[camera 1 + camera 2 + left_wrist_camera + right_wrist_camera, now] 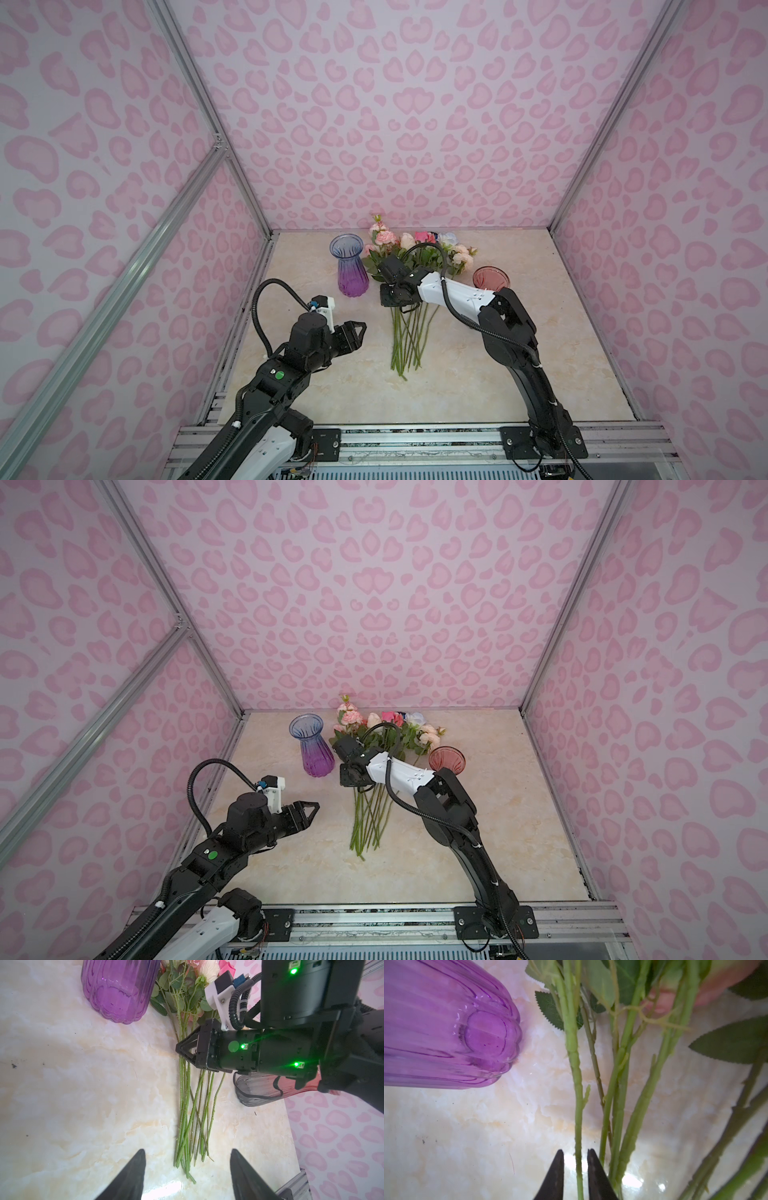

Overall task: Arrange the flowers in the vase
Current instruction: 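Close the right gripper on one pink rose stem and lift it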

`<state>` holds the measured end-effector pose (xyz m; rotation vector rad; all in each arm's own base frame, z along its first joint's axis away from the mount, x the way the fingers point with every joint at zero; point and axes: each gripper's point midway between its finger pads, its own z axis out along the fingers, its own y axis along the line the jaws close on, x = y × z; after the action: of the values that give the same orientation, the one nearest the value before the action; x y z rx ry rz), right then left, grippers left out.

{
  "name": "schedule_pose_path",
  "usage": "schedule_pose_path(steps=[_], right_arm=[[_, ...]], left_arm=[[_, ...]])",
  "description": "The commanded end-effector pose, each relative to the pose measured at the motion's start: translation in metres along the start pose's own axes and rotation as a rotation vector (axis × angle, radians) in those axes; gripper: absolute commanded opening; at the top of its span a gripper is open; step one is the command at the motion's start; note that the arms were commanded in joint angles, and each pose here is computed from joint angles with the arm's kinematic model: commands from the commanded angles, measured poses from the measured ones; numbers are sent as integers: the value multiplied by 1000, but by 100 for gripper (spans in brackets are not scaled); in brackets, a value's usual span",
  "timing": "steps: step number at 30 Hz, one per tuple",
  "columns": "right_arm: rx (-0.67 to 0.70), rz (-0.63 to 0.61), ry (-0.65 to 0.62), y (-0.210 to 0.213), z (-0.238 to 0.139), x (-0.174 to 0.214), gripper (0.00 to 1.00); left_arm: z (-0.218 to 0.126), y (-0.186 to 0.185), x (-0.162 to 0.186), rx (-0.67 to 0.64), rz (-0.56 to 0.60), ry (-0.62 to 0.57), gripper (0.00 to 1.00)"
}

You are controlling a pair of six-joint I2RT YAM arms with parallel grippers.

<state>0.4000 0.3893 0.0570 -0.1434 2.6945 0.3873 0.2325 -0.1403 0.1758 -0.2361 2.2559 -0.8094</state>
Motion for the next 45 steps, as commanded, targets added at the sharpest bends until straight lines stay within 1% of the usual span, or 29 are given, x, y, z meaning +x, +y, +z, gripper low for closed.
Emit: schedule_pose_path(steps=[1,8,12,14,17,18,21,29,36,40,45], right_arm=[[36,-37,15,-4,10,3,23],[79,-51,36,-10,19,5,21],[46,-55,33,-2,16,4,8],[18,-56,9,5,8,0,4],[-25,-49,-27,16,-5,-8,0],[-52,-42,-61,21,-20,-17,0],[-78,-28,-104,24,-36,-28,0],[-150,10,-182,29,-67,-42,0],[-241,18,-342,35,-110,-64,0],[-287,25,-410,39,-130,-75,0],[-340,11,-514,47,-169,-89,0]], left_arm=[[-2,-2,-1,10,4,-3,66],[-2,-2,-1,5,5,-4,66],[-3,-2,-2,6,5,-5,66],[-3,-2,-2,5,8,-5,66],[-4,-3,-4,0,12,-10,66],[-5,-5,-7,1,14,-15,66],[-8,-9,-13,5,17,-32,66],[-9,-11,-17,7,24,-42,66],[-11,-13,-18,10,26,-49,66],[-12,-14,-22,11,28,-61,66],[-14,-17,-25,15,31,-73,66]])
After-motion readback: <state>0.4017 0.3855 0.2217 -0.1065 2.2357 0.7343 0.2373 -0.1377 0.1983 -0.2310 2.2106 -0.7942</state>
